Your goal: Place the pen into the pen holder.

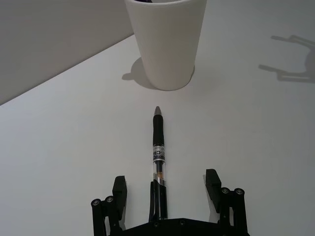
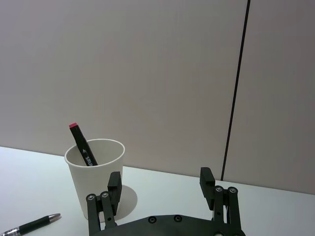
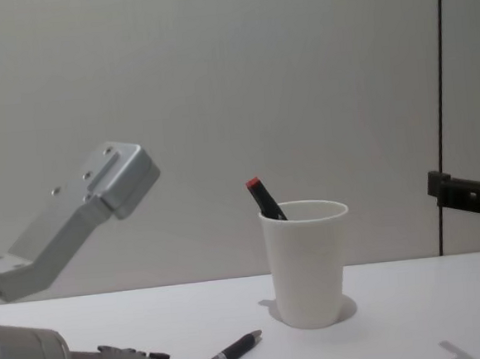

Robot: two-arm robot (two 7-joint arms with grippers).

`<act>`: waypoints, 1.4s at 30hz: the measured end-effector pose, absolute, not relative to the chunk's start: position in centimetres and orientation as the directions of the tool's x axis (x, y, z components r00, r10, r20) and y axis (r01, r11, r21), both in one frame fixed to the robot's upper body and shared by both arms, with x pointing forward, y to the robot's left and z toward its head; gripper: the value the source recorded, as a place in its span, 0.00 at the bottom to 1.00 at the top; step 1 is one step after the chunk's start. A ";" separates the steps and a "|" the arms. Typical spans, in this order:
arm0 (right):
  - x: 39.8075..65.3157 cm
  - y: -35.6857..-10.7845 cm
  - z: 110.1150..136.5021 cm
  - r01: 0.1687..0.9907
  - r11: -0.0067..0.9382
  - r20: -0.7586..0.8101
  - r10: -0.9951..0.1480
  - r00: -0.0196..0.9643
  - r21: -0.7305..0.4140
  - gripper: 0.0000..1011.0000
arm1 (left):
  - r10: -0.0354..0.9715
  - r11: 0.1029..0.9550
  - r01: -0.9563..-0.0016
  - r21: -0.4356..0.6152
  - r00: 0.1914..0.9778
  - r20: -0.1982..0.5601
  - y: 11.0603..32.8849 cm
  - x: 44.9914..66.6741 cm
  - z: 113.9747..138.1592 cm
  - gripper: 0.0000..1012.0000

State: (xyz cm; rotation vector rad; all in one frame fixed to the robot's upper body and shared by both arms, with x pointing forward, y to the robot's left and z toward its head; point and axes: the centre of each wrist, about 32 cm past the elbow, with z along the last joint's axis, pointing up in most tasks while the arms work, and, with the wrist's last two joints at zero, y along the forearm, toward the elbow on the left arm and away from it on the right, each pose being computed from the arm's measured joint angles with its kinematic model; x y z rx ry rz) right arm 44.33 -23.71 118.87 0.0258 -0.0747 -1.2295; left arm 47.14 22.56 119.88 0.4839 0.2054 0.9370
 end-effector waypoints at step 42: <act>44.3 -23.7 118.9 0.940 0.335 0.043 -0.942 0.333 0.060 0.99 | 0.815 0.485 -0.721 0.495 0.578 0.043 22.4 47.2 119.9 0.20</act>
